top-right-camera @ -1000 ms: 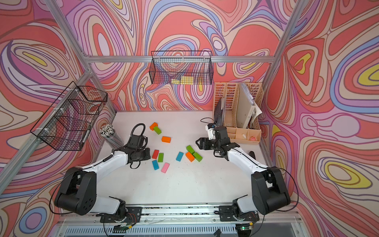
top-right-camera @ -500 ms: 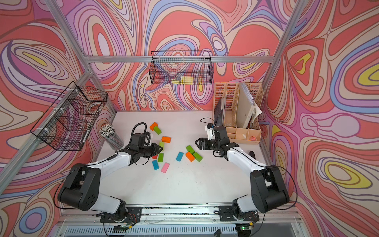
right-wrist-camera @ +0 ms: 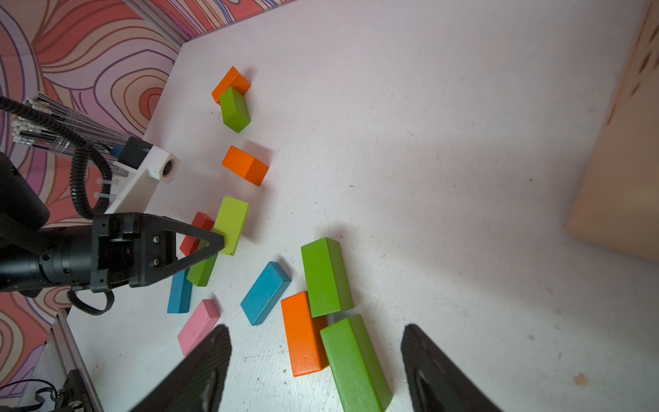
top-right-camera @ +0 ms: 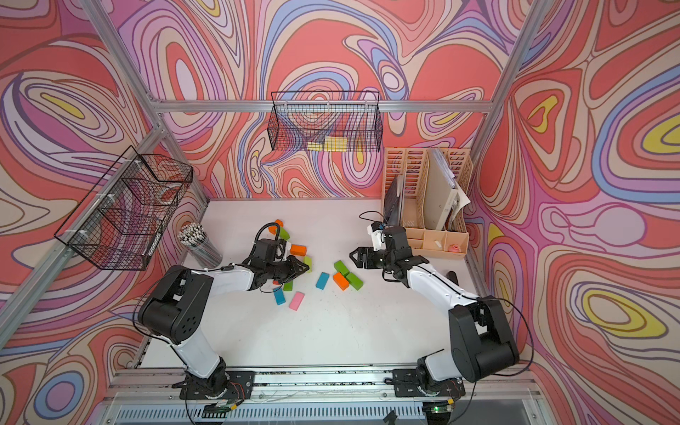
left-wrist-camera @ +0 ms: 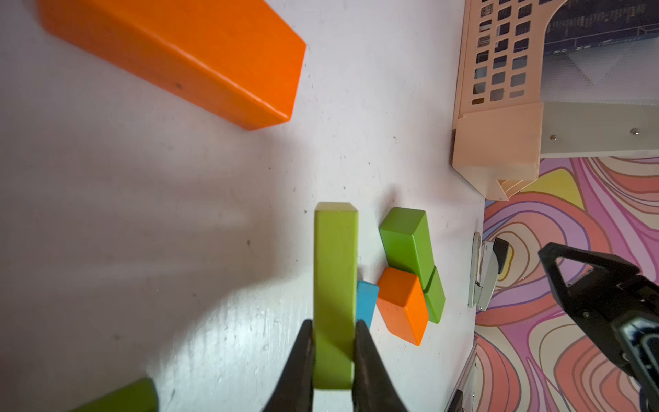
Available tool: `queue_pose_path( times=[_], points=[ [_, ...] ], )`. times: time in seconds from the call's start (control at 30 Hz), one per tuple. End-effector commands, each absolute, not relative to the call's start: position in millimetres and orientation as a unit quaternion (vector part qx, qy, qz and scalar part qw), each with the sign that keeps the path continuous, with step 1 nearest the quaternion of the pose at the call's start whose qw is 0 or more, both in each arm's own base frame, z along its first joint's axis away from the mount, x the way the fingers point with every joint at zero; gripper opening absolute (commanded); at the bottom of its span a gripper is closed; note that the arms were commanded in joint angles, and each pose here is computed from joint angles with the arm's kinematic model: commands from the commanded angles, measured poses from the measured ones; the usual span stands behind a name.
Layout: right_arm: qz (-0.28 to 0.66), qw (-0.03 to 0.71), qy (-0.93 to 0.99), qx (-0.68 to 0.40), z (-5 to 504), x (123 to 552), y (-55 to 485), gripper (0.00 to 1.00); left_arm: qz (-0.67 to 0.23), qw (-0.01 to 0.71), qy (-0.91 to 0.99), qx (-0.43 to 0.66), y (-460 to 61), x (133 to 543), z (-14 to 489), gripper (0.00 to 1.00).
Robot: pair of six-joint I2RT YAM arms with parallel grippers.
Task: Assemble the letter c with building blocks
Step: Place the building block at the center of the board.
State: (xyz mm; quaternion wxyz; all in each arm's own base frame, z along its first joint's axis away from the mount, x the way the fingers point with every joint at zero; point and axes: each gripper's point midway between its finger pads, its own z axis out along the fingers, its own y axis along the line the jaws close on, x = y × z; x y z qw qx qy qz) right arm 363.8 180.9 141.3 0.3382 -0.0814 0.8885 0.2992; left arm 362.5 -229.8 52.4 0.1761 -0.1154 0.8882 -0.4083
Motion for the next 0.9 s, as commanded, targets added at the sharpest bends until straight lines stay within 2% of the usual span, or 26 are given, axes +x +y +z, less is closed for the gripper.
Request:
queue_pose_path(
  times=[0.0, 0.5, 0.87],
  points=[
    [0.305, 0.337, 0.886, -0.084, 142.8, 360.0, 183.5, 0.79, -0.431, 0.188, 0.875, -0.12, -240.1, 375.6, 61.8, 0.13],
    [0.306, 0.339, 0.886, -0.084, 143.7, 359.3, 183.2, 0.79, -0.426, 0.152, 0.882, -0.13, -248.5, 377.6, 33.3, 0.17],
    [0.307, 0.341, 0.884, -0.086, 144.9, 358.9, 183.7, 0.79, -0.394, 0.149, 0.899, -0.123, -243.2, 379.4, 29.2, 0.36]
  ],
)
